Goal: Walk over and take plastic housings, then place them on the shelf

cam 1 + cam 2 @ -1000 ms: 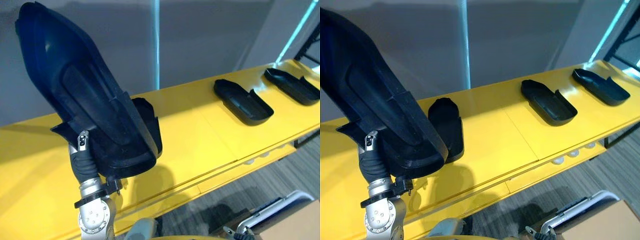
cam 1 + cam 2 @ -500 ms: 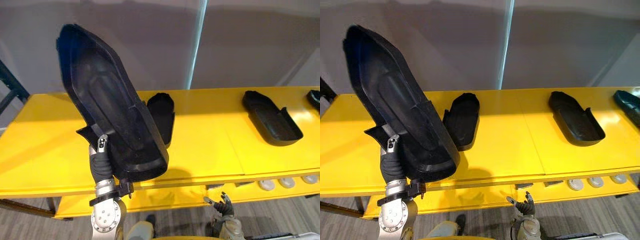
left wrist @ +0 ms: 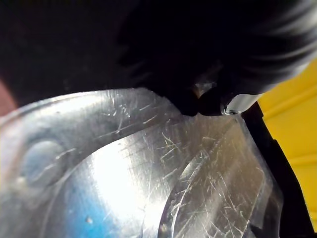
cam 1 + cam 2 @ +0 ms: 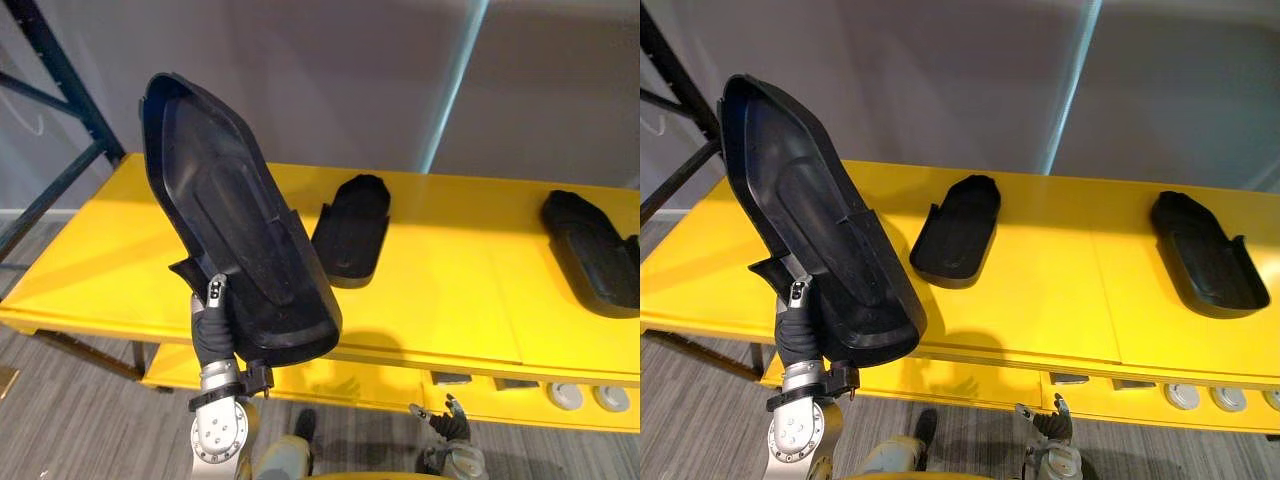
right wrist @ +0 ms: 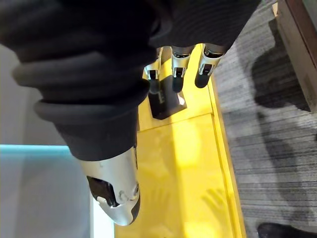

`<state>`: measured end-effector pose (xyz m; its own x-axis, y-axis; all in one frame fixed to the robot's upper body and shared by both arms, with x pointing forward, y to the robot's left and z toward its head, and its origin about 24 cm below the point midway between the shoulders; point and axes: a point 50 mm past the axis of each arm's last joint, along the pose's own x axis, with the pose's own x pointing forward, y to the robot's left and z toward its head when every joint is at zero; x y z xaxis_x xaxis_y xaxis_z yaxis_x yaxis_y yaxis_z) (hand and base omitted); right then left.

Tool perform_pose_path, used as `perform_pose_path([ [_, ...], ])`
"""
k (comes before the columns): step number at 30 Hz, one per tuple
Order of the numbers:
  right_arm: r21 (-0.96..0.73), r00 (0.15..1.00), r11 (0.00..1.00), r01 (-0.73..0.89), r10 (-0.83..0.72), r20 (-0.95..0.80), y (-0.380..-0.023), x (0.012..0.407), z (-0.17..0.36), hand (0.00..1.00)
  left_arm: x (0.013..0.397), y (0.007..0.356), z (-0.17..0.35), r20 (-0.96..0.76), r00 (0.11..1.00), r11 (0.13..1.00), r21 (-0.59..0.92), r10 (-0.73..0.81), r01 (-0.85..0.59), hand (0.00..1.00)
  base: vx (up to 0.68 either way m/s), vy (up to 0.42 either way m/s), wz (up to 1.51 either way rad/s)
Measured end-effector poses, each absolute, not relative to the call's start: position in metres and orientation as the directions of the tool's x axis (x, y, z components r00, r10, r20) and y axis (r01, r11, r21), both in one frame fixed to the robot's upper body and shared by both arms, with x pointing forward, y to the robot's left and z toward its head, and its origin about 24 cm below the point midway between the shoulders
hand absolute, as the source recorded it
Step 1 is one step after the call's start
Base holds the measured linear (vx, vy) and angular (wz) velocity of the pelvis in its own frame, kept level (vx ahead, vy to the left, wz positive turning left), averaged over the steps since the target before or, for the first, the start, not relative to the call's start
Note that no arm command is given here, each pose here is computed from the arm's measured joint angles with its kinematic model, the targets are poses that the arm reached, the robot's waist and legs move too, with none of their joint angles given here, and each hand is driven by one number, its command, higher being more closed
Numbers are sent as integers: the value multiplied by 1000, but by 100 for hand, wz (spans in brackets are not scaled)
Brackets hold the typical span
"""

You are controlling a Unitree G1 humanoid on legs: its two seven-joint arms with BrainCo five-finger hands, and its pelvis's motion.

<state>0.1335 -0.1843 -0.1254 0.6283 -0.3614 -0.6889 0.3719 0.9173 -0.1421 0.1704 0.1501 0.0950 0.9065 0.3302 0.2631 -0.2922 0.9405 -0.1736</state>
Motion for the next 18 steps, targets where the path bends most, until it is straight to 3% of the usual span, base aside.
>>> perform_pose_path([
  [3, -153, 616, 910, 385, -376, -692, -188, 130, -126, 0, 173, 147, 99, 285, 906, 946, -184, 313, -269, 100, 11, 350, 0],
  [6, -158, 594, 901, 405, -390, -703, -192, 125, -128, 0, 178, 144, 102, 302, 905, 949, -186, 301, -254, 100, 58, 662, 28],
  [11, -150, 618, 928, 341, -341, -708, -183, 128, -129, 0, 182, 146, 94, 281, 921, 961, -138, 271, -240, 100, -62, 494, -28],
  [18, -140, 584, 940, 310, -304, -753, -178, 117, -138, 0, 178, 146, 89, 260, 921, 956, -115, 290, -269, 100, -138, 145, 7],
])
